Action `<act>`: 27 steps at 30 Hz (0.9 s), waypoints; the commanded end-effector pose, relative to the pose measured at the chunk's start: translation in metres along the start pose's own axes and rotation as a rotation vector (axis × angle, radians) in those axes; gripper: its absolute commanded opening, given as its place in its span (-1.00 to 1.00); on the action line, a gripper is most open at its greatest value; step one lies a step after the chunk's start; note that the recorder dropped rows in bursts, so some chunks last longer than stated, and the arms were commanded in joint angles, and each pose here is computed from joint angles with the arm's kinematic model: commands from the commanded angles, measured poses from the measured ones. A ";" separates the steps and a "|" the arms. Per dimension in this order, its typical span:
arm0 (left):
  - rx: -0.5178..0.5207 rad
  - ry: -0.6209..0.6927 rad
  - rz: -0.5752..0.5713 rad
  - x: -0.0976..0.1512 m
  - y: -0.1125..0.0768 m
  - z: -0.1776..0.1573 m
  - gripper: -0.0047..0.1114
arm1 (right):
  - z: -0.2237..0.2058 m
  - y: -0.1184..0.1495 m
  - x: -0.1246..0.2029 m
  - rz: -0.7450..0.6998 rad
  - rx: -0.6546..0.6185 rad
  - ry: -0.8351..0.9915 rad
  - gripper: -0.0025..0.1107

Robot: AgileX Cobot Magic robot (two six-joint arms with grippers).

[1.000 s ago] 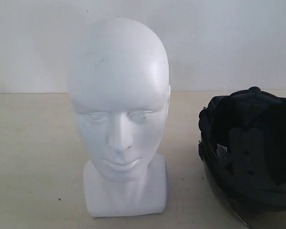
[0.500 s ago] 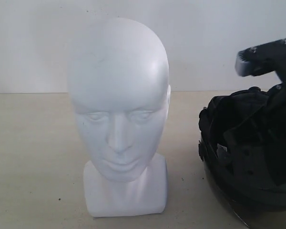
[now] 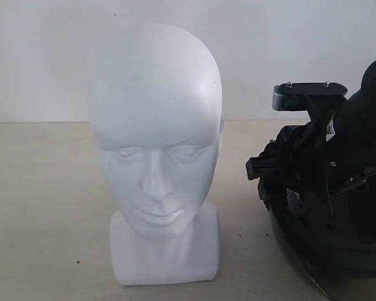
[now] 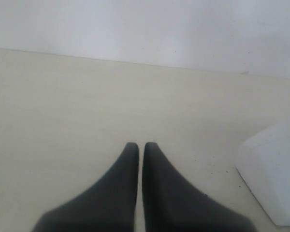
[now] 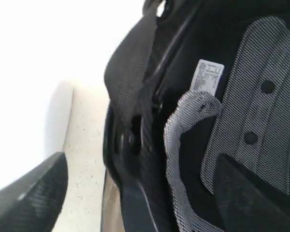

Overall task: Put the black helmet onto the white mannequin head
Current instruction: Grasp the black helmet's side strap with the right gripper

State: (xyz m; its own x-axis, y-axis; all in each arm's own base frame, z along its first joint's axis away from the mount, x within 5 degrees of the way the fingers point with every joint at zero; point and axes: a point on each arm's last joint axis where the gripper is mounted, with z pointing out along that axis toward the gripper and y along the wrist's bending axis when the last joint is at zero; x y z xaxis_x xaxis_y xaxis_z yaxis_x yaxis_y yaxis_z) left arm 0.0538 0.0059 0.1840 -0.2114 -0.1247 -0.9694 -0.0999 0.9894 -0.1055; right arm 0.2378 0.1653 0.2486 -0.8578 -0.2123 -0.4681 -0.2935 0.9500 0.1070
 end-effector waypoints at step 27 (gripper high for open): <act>-0.001 -0.009 0.000 -0.002 0.000 0.000 -0.84 | 0.073 0.003 -0.024 0.059 0.163 0.114 -0.94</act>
State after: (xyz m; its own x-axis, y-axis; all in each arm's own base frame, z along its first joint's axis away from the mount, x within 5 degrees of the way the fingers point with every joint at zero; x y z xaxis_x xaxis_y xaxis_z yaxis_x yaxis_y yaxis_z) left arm 0.0538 0.0059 0.1840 -0.2114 -0.1247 -0.9694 -0.0999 0.9894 -0.1055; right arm 0.2872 0.1908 0.1967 -0.9212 -0.1400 -0.3631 -0.1537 0.9881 0.0089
